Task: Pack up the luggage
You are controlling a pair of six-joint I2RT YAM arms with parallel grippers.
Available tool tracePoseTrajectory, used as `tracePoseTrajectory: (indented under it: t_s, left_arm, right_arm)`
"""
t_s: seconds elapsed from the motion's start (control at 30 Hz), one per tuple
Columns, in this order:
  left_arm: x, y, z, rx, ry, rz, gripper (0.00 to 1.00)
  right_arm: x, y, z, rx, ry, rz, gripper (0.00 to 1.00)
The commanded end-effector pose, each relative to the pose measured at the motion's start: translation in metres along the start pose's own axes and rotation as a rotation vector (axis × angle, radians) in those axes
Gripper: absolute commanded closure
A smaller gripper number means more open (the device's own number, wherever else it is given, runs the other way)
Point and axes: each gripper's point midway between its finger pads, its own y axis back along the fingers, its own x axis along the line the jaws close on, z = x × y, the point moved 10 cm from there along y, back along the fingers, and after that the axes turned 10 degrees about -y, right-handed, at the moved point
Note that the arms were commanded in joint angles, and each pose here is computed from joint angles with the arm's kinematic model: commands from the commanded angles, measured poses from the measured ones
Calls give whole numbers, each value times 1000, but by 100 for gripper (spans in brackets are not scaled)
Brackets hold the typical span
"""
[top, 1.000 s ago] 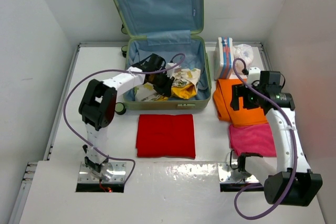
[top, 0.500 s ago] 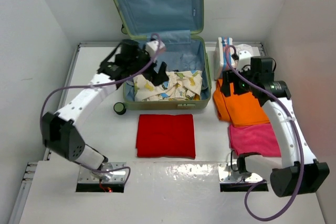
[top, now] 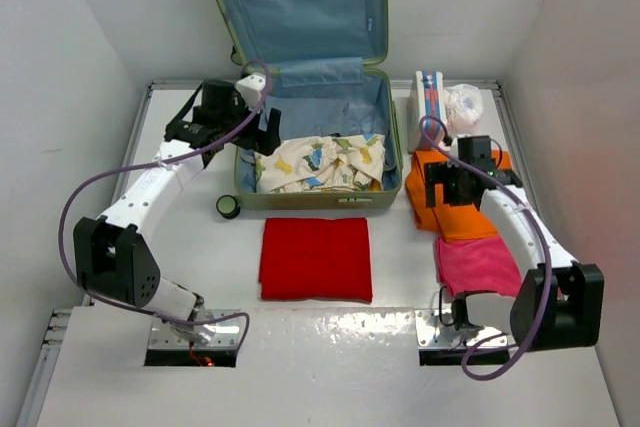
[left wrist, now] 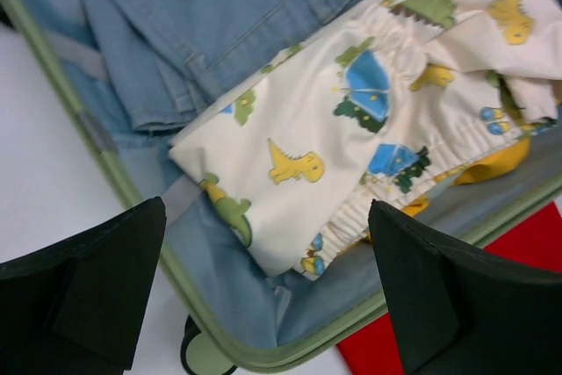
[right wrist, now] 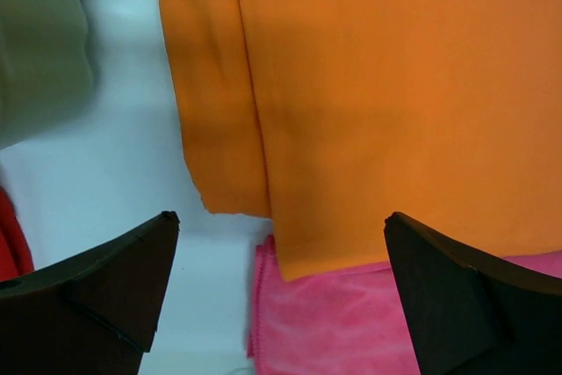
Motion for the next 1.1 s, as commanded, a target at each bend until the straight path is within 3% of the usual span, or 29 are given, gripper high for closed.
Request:
tracePoseTrajectory:
  t_s: [0.0,0.27,0.33,0.47,0.63,0.73,0.87,0.9,0.93,1.0,1.07]
  left_arm:
    - [11,20,5,-18,26,98,2]
    - [27,34,-8,48,29,148,2]
    - [28,35,-11,71,23,164,2]
    - [32,35,-16,113,18,181,2]
    - [41,35,-14,134,12,231,2]
    - [47,35,-14,145,7,261,2]
    - [50,33,-17,158,16,266,2]
    - [54,34,-18,160,22,274,2]
    - [54,30,-21,172,25,270,2]
    - [58,27,-21,177,42,277,2]
    - [59,24,-21,178,43,267,2]
  right_arm:
    - [8,-16,5,-96,-108,40,0]
    - [26,-61,-12,-120,-170,141,0]
    - [24,-72,-12,-139,-137,18,0]
    - [27,-89,-7,-147,-103,8,0]
    - [21,-115,-14,-71,-56,-83,0]
    - [6,-122,-14,-49,-108,-193,4]
    - [-11,-127,-18,30,-207,-231,36]
    - [-13,-127,-19,48,-224,-212,60]
    - [-21,-128,-21,61,-252,-224,77]
    - [-25,-126,-23,88,-280,-196,100]
    - [-24,-123,-24,91,-288,-168,100]
